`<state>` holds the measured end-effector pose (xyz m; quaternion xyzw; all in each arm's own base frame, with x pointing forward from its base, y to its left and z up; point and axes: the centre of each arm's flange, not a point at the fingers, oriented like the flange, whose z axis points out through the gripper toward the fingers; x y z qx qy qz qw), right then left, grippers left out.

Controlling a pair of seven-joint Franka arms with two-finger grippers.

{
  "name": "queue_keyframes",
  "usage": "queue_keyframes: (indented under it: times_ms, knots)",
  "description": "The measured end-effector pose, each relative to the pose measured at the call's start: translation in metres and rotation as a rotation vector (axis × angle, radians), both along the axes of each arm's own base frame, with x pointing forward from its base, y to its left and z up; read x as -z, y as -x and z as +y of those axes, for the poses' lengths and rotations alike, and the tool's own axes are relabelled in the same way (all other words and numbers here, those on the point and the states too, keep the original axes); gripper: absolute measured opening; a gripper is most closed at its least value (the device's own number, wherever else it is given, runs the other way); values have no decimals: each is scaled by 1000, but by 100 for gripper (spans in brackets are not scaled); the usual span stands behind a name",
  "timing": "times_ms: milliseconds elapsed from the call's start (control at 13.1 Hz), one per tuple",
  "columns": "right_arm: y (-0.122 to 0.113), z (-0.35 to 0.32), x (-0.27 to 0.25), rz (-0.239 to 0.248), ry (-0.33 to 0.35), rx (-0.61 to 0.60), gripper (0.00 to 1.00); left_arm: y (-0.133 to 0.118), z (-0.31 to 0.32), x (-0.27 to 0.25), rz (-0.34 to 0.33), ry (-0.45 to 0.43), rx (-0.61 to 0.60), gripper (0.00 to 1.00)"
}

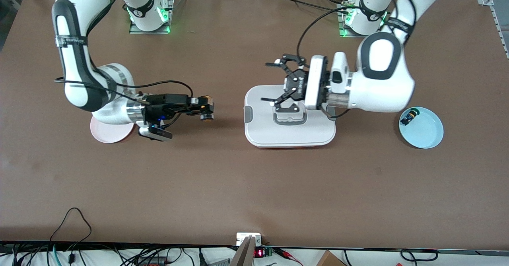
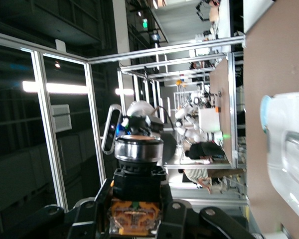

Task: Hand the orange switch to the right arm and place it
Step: 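Open the left gripper and carry the switch toward the white plate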

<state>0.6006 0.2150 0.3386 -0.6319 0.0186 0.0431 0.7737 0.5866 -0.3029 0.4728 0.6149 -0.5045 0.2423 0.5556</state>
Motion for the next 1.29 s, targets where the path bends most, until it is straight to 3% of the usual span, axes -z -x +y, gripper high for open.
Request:
queue_keyframes:
  times_ms: [152,305,533,685,838,1066,1295]
  knots:
    - [-3,-32,2,-14,58,-42,41,1,31,-8,93,-71,38,100]
    - [-9,-65,-2,-29,164,-93,41,3,65,-9,186,-212,65,100]
    - [-22,-124,-19,-66,388,-177,41,20,95,-42,316,-580,80,100]
    - [-23,-161,-23,-85,543,-234,41,32,101,-70,373,-821,-14,100]
    - [-23,-190,-26,-96,700,-303,41,39,104,-84,388,-1025,-147,100]
    - [-23,-213,-35,-119,921,-409,41,31,128,-93,327,-1252,-315,100]
    - [-26,-232,-44,-143,1138,-486,41,16,151,-100,257,-1367,-410,100]
